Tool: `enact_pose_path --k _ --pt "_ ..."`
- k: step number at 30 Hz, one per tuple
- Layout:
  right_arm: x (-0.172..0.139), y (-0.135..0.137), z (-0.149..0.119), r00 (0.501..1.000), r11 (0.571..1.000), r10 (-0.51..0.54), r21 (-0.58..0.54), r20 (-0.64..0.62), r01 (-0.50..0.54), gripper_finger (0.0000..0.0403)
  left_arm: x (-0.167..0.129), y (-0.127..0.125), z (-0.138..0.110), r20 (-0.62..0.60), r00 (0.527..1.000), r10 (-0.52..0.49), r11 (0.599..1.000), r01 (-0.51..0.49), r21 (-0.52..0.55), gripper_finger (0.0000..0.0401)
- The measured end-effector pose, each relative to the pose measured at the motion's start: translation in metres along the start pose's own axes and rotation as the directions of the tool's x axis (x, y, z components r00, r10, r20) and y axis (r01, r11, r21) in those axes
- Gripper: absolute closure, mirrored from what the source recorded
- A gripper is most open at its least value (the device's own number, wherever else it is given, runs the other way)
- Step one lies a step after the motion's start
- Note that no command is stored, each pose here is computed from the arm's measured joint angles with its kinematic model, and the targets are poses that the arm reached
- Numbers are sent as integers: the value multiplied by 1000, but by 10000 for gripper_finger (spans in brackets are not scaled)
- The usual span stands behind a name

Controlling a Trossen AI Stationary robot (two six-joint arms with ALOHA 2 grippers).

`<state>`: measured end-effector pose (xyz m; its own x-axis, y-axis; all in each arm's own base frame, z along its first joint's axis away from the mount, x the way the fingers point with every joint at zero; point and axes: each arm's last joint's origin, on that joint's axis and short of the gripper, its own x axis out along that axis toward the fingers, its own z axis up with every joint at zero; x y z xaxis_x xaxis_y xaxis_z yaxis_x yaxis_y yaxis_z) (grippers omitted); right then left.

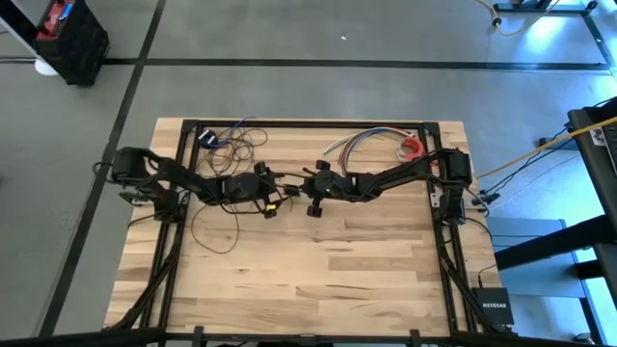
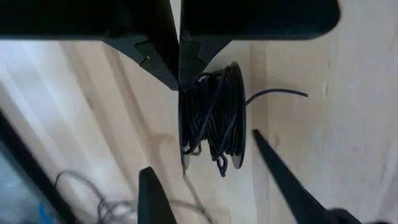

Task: Coiling cords

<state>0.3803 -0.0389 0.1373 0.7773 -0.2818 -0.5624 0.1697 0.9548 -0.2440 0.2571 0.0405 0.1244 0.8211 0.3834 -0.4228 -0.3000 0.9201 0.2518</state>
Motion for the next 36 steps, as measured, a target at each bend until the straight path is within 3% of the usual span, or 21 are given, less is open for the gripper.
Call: enact_pose_path --k 8,17,23,36 --pt "0 2 -5 998 1000 29 12 -53 -29 398 29 -5 -15 -26 982 -189 981 190 26 54" --pt "0 2 -7 997 999 36 -1 -70 -37 398 30 -9 -10 -13 979 -204 979 204 7 54" --pt "0 2 -7 997 999 38 -4 -73 -38 398 29 -12 -9 -15 977 -213 976 214 49 54" --pt "0 2 -8 996 999 38 -5 -79 -39 398 26 -10 -5 -15 979 -203 979 202 -34 54"
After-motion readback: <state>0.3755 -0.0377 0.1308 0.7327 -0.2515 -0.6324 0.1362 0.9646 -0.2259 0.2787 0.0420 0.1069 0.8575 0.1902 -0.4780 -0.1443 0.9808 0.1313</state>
